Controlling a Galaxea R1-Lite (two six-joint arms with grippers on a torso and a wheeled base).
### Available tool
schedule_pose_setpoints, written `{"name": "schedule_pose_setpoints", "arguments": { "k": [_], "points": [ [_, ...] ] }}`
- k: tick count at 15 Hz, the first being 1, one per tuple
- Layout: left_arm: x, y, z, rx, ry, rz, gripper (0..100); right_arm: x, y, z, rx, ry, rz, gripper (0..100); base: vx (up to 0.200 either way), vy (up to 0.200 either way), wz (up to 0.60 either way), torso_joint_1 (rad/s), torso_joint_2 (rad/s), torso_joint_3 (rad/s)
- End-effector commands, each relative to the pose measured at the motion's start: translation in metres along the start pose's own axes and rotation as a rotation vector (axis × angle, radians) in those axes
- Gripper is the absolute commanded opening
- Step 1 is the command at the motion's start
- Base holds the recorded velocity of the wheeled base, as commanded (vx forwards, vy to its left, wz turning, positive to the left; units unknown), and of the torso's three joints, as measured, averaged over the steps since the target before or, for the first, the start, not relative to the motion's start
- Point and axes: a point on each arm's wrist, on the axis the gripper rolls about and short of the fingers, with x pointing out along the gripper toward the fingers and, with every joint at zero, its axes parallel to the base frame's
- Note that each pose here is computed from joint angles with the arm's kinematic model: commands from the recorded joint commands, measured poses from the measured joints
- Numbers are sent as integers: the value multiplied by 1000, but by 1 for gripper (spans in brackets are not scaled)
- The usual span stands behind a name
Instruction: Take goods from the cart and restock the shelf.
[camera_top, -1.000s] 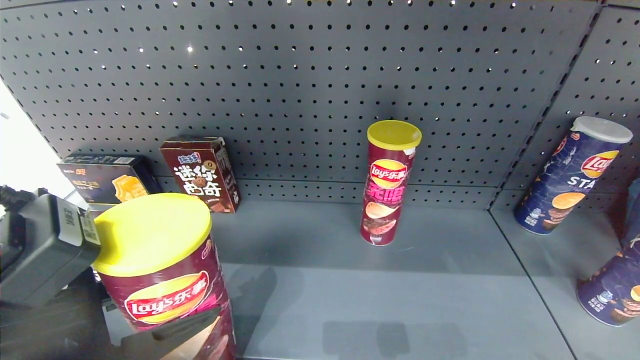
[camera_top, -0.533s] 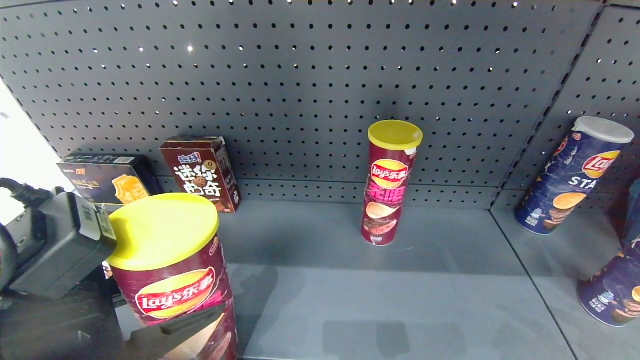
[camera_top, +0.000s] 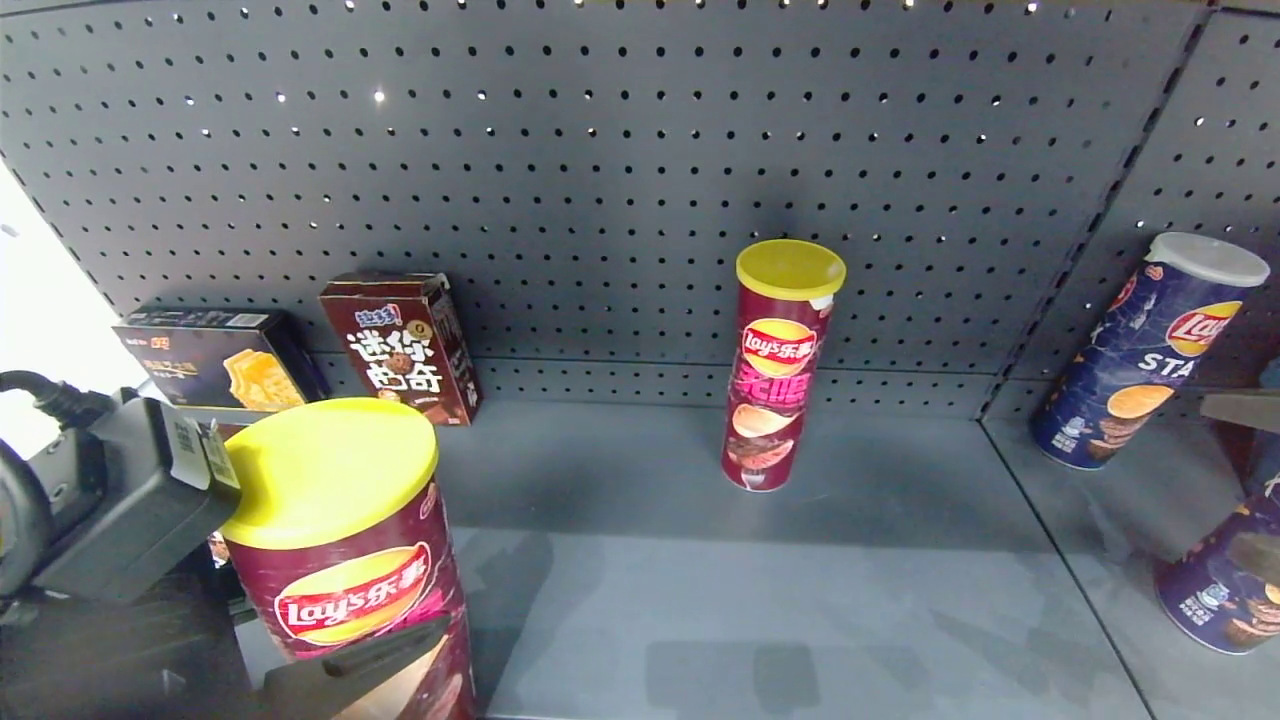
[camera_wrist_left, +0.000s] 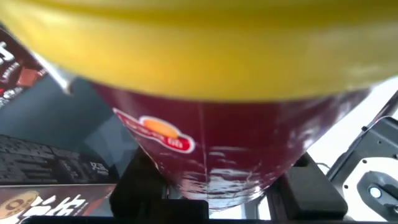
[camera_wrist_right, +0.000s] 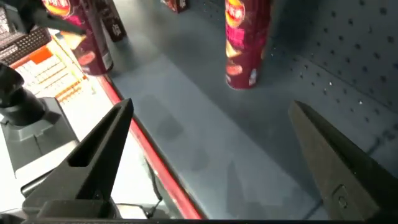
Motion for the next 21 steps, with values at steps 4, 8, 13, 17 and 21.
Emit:
{"name": "schedule_pose_setpoints", "arguments": {
  "k": [4, 8, 13, 17, 21],
  "points": [
    [1, -1, -5, -8, 17, -4, 0, 37, -4, 10, -2, 58, 81, 100, 0, 0, 0, 0, 0, 0],
    [1, -1, -5, -8, 17, -2, 0, 61, -3, 16, -6, 92, 105, 100, 0, 0, 0, 0, 0, 0],
    [0, -1, -5, -8, 15, -2, 0, 96, -12, 16, -10, 122, 1, 100, 0, 0, 0, 0, 0, 0],
    [0, -1, -4, -10, 9, -1, 0, 107, -16, 10, 7, 159, -13, 100, 0, 0, 0, 0, 0, 0],
    [0, 3, -3, -16, -3, 21, 0, 114, -22, 3, 24, 191, -33, 100, 0, 0, 0, 0, 0, 0]
  ]
}}
